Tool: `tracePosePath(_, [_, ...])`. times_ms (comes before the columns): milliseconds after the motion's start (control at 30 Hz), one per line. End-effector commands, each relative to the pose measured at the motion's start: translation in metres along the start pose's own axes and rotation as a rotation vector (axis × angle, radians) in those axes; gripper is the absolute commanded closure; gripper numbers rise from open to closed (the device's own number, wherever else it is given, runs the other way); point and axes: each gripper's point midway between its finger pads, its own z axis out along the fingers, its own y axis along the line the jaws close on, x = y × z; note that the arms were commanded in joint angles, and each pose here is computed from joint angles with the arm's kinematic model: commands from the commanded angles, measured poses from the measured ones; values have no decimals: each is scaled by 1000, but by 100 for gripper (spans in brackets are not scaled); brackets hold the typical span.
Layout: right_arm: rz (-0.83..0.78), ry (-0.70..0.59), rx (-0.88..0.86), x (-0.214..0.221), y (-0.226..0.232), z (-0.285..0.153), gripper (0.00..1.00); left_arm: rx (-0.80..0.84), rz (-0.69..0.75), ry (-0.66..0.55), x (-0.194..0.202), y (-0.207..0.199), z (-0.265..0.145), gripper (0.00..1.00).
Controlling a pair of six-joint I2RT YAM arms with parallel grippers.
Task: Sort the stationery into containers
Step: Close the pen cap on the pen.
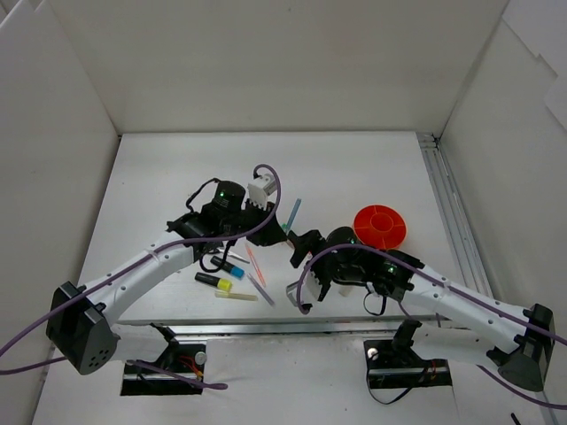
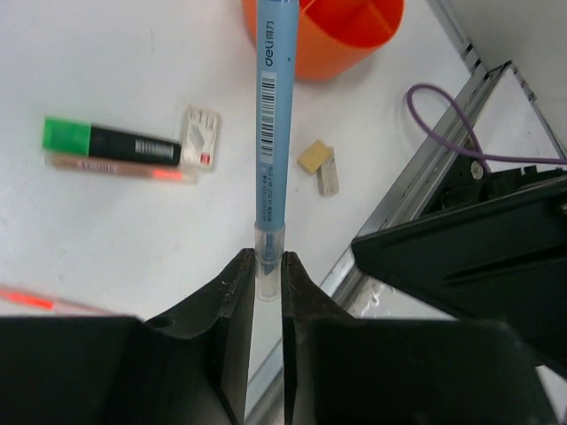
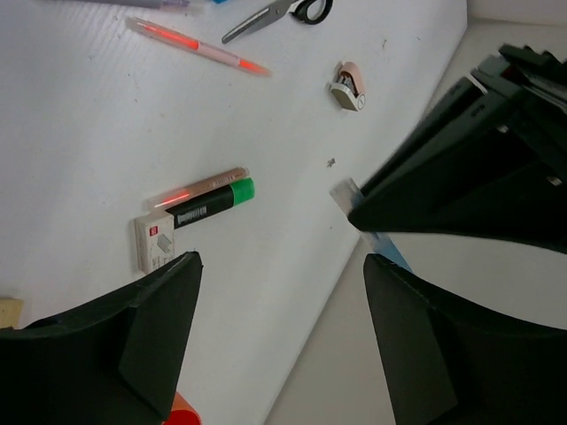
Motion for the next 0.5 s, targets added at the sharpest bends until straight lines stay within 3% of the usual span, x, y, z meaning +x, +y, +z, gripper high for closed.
tracePosePath(0, [-25, 58, 100, 8, -39, -11, 26, -43, -91, 67, 16, 6, -5, 100])
tracePosePath(200, [2, 70, 125, 17, -49, -5, 13, -2, -148, 157, 37, -1, -5, 100])
tracePosePath(467, [26, 19, 120, 15, -51, 19, 18, 73, -135, 183, 38, -17, -9, 100])
